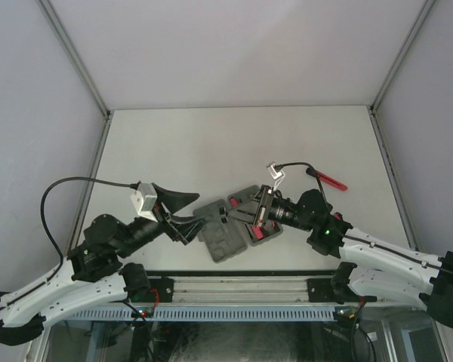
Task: Sort the tools into containers
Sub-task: Pick up the engineering item from the storage box.
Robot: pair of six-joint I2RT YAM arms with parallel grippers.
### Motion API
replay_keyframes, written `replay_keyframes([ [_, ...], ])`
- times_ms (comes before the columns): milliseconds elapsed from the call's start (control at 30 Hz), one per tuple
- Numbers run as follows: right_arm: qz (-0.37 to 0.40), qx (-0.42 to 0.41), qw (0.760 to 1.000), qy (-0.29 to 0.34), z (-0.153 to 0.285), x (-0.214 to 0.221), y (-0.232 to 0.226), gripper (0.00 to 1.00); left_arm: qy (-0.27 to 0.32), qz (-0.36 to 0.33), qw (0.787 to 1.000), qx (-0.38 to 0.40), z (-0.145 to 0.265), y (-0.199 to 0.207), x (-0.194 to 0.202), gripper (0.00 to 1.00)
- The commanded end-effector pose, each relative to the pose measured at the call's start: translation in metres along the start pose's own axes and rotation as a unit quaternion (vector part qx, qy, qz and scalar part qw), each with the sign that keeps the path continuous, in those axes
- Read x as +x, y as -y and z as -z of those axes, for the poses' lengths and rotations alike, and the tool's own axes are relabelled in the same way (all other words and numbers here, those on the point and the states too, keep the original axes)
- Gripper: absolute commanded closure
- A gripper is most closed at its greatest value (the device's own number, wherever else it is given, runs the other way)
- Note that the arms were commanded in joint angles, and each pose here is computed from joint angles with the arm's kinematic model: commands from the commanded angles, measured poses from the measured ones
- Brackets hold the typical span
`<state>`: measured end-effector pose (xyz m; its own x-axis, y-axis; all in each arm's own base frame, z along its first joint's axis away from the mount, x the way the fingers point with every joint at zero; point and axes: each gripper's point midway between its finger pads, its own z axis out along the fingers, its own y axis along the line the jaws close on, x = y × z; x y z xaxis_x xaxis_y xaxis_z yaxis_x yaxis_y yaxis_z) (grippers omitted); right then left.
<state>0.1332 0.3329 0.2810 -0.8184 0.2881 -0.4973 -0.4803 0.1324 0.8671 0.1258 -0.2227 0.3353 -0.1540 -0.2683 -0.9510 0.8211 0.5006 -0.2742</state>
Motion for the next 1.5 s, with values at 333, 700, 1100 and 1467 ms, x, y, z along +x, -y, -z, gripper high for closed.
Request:
replay_keyframes([
  [333,-0.016,-0.17,0.985,0.006,0.018,-0.013,-0.087,1.0,0.059,-0.052,0.986,0.15,-0.014,0.06,-0.052,0.23],
  [700,-0.021,-0.152,0.988,0.011,0.014,-0.014,-0.081,1.0,0.053,-0.021,0.983,0.175,-0.026,0.07,-0.044,0.23],
  [1100,-0.023,-0.149,0.988,0.024,0.015,-0.019,-0.082,1.0,0.033,0.0,0.981,0.19,-0.031,0.075,-0.031,0.3],
  [1467,-0.023,-0.153,0.988,0.026,0.017,-0.02,-0.085,1.0,0.009,0.012,0.979,0.202,-0.037,0.078,-0.015,0.39],
])
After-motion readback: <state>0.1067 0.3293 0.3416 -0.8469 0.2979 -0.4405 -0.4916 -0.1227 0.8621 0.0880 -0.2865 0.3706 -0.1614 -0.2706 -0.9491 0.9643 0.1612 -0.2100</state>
